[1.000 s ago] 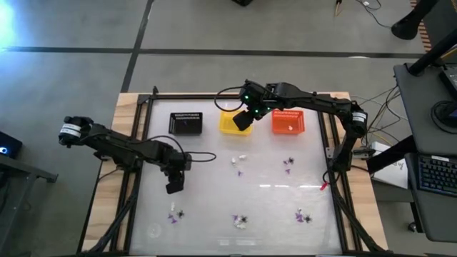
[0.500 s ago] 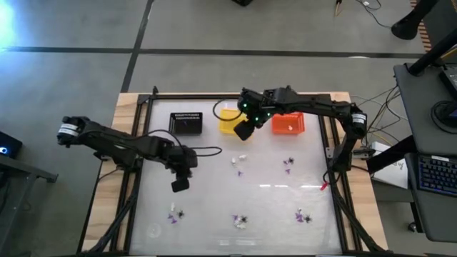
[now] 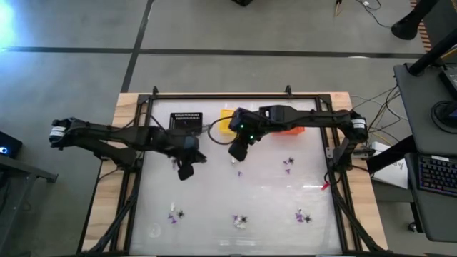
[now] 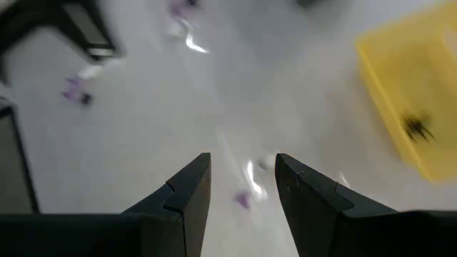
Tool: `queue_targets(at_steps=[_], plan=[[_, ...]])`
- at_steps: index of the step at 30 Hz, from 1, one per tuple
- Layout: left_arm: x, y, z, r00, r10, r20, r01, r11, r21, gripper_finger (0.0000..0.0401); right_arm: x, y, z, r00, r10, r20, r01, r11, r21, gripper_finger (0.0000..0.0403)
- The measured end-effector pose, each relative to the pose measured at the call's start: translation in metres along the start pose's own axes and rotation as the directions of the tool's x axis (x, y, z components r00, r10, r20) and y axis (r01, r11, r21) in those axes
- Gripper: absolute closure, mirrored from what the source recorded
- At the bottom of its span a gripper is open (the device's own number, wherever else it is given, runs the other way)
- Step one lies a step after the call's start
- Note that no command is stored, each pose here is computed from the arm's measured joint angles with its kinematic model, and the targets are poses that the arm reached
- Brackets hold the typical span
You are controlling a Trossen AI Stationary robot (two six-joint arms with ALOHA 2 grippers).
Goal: Sort Halloween decoration
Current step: Put the white skeleton toy into the orange bin
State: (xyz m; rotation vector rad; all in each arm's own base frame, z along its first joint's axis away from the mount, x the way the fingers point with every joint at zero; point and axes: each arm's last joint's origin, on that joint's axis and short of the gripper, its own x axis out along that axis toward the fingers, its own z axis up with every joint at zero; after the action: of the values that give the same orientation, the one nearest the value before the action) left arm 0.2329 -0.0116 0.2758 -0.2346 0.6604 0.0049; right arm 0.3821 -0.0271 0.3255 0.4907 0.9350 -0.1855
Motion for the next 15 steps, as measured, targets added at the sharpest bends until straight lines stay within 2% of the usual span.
queue_targets(at_steps=[4, 9, 12, 15], plan=[[-0.010, 0.007, 0.011, 0.992, 0.005, 0.128, -0.003, 1.000, -0.019, 0.0400, 0.001, 0.016, 0.003, 0.996, 0.040, 0.085, -0.033, 0.996, -0.081, 0.0252], [-0.019, 0.013, 0.026, 0.956, 0.006, 0.292, 0.003, 1.000, -0.031, 0.0400, 0.001, 0.031, 0.004, 0.984, 0.078, 0.163, -0.043, 0.977, -0.207, 0.0252], [-0.021, 0.016, 0.032, 0.940, 0.011, 0.340, 0.001, 0.999, -0.036, 0.0400, 0.000, 0.036, 0.006, 0.976, 0.094, 0.198, -0.042, 0.967, -0.250, 0.0252], [-0.021, 0.016, 0.035, 0.929, 0.008, 0.370, 0.006, 0.999, -0.035, 0.0400, -0.001, 0.038, 0.009, 0.964, 0.067, 0.256, 0.007, 0.961, -0.275, 0.0252]])
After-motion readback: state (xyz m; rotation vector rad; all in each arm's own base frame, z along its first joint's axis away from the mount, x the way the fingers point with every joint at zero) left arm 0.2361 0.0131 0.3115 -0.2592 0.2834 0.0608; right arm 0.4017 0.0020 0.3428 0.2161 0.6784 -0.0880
